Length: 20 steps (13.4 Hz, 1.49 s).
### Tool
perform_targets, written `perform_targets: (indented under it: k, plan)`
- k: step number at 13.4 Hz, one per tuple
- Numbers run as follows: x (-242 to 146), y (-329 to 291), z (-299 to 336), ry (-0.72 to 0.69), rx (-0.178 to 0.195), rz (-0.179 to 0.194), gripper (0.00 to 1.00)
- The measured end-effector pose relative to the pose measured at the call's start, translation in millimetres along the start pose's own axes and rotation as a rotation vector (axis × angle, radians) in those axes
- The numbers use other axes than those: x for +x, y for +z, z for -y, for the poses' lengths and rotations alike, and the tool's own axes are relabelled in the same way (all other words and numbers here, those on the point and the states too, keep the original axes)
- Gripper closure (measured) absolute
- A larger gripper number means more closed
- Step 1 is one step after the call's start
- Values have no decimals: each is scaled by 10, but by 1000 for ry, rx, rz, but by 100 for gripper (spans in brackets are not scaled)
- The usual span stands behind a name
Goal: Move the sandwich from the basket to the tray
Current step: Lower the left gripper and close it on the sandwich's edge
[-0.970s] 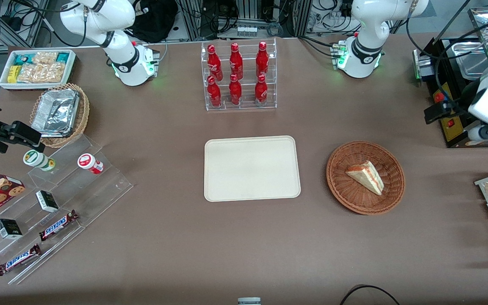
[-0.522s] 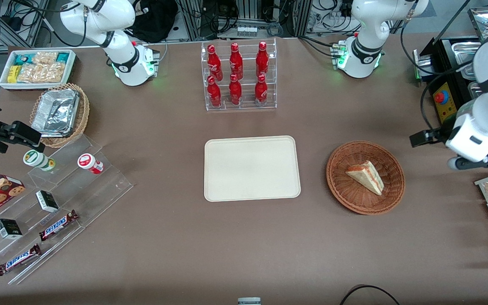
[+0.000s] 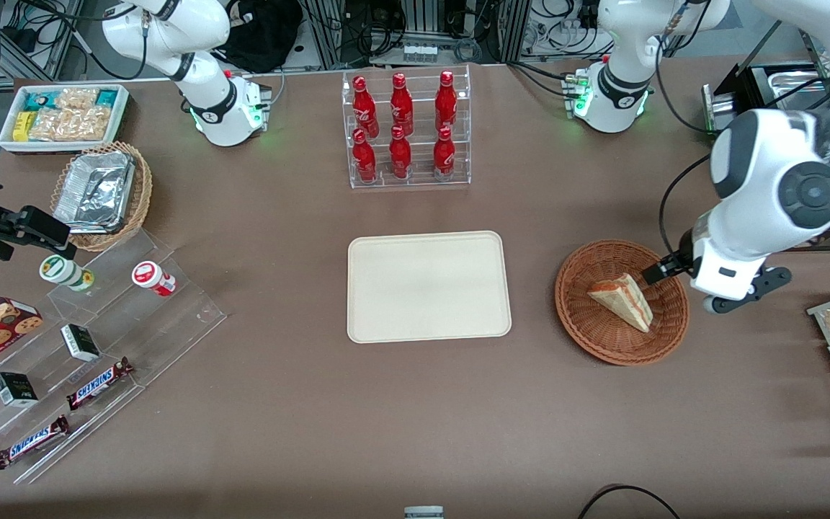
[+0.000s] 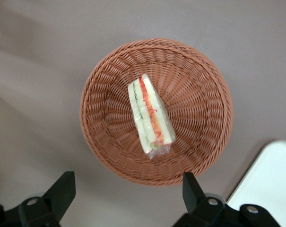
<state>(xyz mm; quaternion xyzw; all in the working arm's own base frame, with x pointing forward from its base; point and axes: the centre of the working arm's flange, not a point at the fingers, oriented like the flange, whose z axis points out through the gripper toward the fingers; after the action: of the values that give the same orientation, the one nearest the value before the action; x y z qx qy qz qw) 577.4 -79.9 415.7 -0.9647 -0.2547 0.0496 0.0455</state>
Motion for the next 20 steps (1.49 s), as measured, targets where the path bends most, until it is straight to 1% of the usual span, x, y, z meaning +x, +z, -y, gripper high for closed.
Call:
perform_targets:
  k: [2,5,7,10,14,19,20]
  plan:
    - [-7,234,-7,-127,-19,-18,0]
    - [-45,610,-19,-258,-56,-42,0]
    - [-58,819,-31,-313,-66,-43,0]
    - [-59,999,-46,-334,-65,-34,0]
    - [-116,1325,-52,-361,-99,-50,0]
    - [-141,1632,-73,-365,-95,-34,0]
    - [-141,1672,-77,-368,-93,-30,5]
